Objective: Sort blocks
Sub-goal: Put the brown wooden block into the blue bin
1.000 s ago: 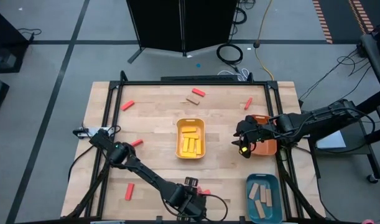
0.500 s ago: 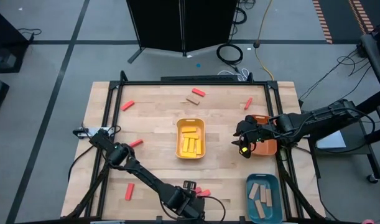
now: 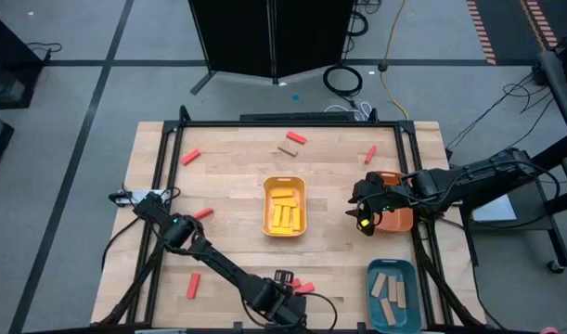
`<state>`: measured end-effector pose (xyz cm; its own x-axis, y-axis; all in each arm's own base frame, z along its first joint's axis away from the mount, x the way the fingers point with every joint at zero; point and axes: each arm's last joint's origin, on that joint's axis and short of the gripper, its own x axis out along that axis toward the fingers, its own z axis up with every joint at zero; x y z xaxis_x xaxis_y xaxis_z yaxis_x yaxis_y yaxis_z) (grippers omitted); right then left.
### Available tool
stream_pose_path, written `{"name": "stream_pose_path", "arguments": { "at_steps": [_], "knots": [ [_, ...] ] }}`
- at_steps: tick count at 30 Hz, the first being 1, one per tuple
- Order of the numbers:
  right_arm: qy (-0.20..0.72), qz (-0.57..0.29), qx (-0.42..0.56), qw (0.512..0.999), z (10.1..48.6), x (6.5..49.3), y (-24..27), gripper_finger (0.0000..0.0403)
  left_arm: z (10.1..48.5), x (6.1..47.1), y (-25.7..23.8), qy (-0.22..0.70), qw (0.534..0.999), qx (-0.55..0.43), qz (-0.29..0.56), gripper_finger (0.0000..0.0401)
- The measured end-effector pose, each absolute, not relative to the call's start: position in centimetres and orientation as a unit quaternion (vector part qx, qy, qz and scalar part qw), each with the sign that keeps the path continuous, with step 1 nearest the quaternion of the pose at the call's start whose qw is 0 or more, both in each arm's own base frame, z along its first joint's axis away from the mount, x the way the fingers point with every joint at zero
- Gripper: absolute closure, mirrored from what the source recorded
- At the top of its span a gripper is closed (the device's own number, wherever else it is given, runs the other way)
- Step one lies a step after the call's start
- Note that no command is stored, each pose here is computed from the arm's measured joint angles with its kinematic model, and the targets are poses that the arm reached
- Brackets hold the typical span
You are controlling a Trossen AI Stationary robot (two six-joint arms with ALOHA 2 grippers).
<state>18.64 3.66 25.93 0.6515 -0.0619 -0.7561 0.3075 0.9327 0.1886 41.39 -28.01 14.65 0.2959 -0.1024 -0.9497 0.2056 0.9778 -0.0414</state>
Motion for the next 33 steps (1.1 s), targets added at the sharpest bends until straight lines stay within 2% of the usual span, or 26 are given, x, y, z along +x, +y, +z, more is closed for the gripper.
{"name": "stream_pose_path", "arguments": {
  "at_steps": [10, 23, 26, 33],
  "knots": [
    [0.408, -0.102, 0.152, 0.895, 25.9, 18.6, 3.7, 0.0234, 14.7, 41.9, -27.2, 0.586, 0.802, 0.06, -0.102, 0.0309],
    [0.419, -0.083, 0.159, 0.89, 25.8, 18.5, 3.8, 0.0234, 17.8, 42.4, -26.3, 0.59, 0.791, 0.115, -0.115, 0.0317],
    [0.42, -0.081, 0.161, 0.889, 25.8, 18.5, 3.8, 0.0234, 18.9, 43.4, -26.0, 0.551, 0.814, 0.134, -0.125, 0.0317],
    [0.418, -0.092, 0.184, 0.885, 25.8, 18.5, 3.8, 0.0234, 20.4, 47.9, -24.3, 0.385, 0.902, 0.143, -0.135, 0.0318]
  ]
}}
